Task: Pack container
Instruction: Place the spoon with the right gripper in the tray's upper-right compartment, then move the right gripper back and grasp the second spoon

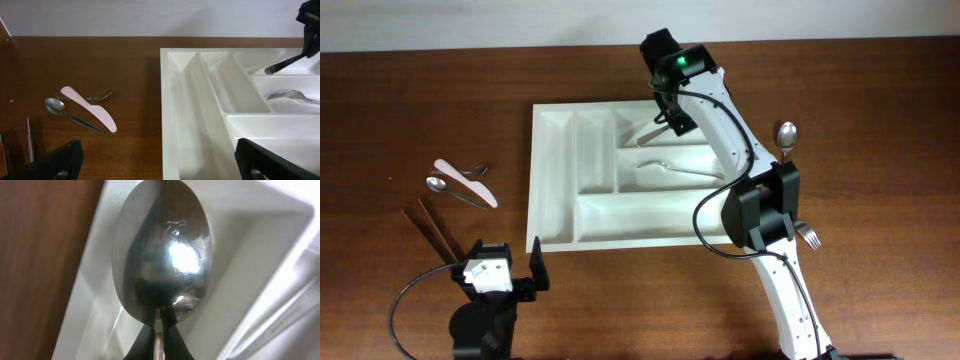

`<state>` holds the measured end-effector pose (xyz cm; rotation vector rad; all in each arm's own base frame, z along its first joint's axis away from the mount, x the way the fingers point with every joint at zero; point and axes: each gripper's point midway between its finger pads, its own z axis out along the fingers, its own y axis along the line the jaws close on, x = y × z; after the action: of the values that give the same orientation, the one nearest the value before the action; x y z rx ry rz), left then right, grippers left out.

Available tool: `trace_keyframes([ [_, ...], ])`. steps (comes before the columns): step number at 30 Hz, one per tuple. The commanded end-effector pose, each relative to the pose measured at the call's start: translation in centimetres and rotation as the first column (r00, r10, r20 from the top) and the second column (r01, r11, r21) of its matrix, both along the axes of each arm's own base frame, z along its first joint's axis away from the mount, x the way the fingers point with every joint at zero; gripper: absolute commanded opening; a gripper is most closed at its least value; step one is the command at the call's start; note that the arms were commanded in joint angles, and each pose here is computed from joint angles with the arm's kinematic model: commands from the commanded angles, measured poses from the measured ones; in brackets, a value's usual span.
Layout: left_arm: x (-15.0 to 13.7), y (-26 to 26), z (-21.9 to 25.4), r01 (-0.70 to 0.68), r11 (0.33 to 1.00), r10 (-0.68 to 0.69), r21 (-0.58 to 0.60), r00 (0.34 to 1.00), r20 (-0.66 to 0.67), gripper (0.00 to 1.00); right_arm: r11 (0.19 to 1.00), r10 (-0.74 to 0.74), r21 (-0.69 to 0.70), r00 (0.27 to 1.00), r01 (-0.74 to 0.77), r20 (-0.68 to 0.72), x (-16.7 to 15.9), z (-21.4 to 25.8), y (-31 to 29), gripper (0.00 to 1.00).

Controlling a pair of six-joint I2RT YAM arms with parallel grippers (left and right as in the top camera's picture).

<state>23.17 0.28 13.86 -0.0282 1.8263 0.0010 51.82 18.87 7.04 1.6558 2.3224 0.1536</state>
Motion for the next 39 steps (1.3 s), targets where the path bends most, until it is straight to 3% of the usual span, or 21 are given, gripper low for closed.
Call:
trace_keyframes([
  [1,0.0,-0.2,-0.1,0.015,1.0,-0.015,0.013,1.0,0.001,0.99,0.996,-0.067,0.055,0.998,0.068,-0.018,-0.7,0.4,0.8,0.04],
  [2,0.0,-0.2,-0.1,0.015,1.0,-0.015,0.013,1.0,0.001,0.99,0.996,-0.067,0.055,0.998,0.068,-0.018,-0.7,0.4,0.8,0.05],
  [6,0.0,-0.2,-0.1,0.015,1.0,-0.015,0.013,1.0,0.001,0.99,0.997,-0.059,0.054,0.998,0.06,-0.016,-0.6,0.4,0.8,0.37],
  [11,0.0,-0.2,-0.1,0.015,1.0,-0.015,0.013,1.0,0.001,0.99,0.999,0.021,0.047,1.0,-0.022,0.023,0.4,0.7,1.1,0.41],
  [14,0.0,-0.2,-0.1,0.015,1.0,-0.015,0.013,1.0,0.001,0.99,0.975,0.223,-0.01,0.969,-0.223,0.108,2.5,1.6,1.8,0.39],
  [16,0.0,-0.2,-0.1,0.015,1.0,-0.015,0.013,1.0,0.001,0.99,0.864,0.5,-0.15,0.853,-0.48,0.149,4.4,3.0,2.1,0.4],
  [18,0.0,-0.2,-0.1,0.015,1.0,-0.015,0.013,1.0,0.001,0.99,0.689,0.713,-0.289,0.694,-0.665,0.103,5.3,4.5,1.7,0.41],
  [20,0.0,-0.2,-0.1,0.015,1.0,-0.015,0.013,1.0,0.001,0.99,0.454,0.865,-0.379,0.501,-0.807,-0.031,4.9,6.0,0.0,0.43],
  [22,0.0,-0.2,-0.1,0.015,1.0,-0.015,0.013,1.0,0.001,0.99,0.377,0.889,-0.37,0.443,-0.849,-0.111,4.0,6.6,-2.1,0.45],
  [33,0.0,-0.2,-0.1,0.015,1.0,-0.015,0.013,1.0,0.001,0.99,0.511,0.791,-0.184,0.543,-0.84,-0.281,0.4,5.8,-16.6,0.46],
  [39,0.0,-0.2,-0.1,0.015,1.0,-0.015,0.013,1.0,0.001,0.99,0.527,0.796,-0.153,0.549,-0.836,-0.257,0.4,5.4,-19.7,0.58],
])
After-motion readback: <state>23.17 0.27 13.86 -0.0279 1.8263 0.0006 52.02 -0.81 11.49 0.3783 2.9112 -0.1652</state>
